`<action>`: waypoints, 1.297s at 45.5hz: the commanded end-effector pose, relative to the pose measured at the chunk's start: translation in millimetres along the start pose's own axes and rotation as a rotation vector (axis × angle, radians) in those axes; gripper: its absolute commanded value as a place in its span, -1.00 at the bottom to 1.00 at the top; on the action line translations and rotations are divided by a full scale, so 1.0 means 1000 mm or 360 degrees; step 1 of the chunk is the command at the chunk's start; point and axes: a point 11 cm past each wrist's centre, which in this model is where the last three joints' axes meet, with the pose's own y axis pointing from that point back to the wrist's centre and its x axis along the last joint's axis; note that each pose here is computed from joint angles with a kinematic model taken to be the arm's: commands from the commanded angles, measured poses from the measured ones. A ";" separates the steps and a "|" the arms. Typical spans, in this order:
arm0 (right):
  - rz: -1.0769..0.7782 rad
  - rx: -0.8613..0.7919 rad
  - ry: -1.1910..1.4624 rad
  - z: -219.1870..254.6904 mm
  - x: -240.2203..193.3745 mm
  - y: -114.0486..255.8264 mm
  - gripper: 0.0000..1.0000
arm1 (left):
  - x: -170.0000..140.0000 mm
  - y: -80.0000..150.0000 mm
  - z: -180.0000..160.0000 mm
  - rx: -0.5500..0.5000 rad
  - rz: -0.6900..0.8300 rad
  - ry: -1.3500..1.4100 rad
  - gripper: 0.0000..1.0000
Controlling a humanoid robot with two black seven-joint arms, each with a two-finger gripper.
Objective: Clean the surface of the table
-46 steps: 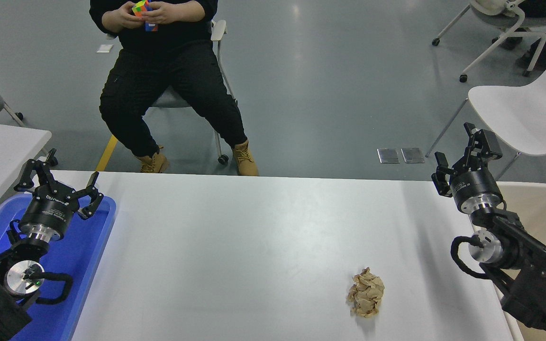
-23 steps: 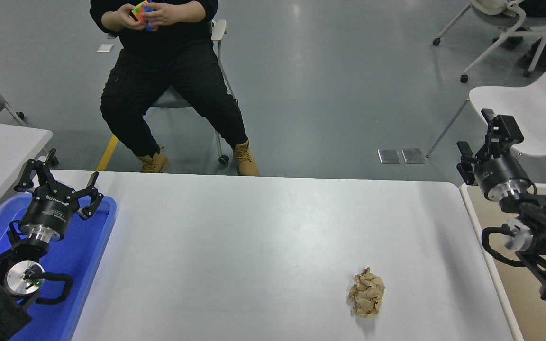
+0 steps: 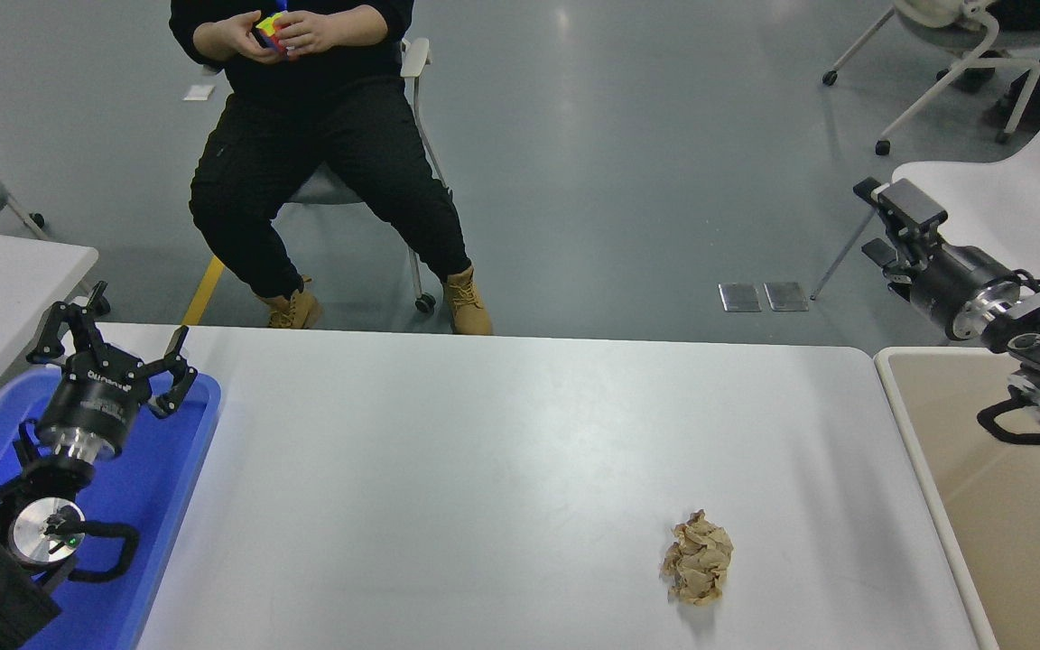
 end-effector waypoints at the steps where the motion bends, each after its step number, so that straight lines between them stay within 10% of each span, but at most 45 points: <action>1: -0.0683 -0.0065 0.0706 -0.022 -0.024 -0.010 0.95 | 0.000 0.000 0.000 0.0000 0.0000 0.0000 1.00; 33: -0.1926 -0.0059 0.1415 -0.051 -0.163 -0.002 0.95 | 0.000 -0.001 0.000 0.0001 -0.0002 0.0001 1.00; 59: -0.2127 0.0027 0.1383 -0.052 -0.220 0.007 0.95 | 0.000 -0.001 0.000 0.0001 -0.0002 0.0001 1.00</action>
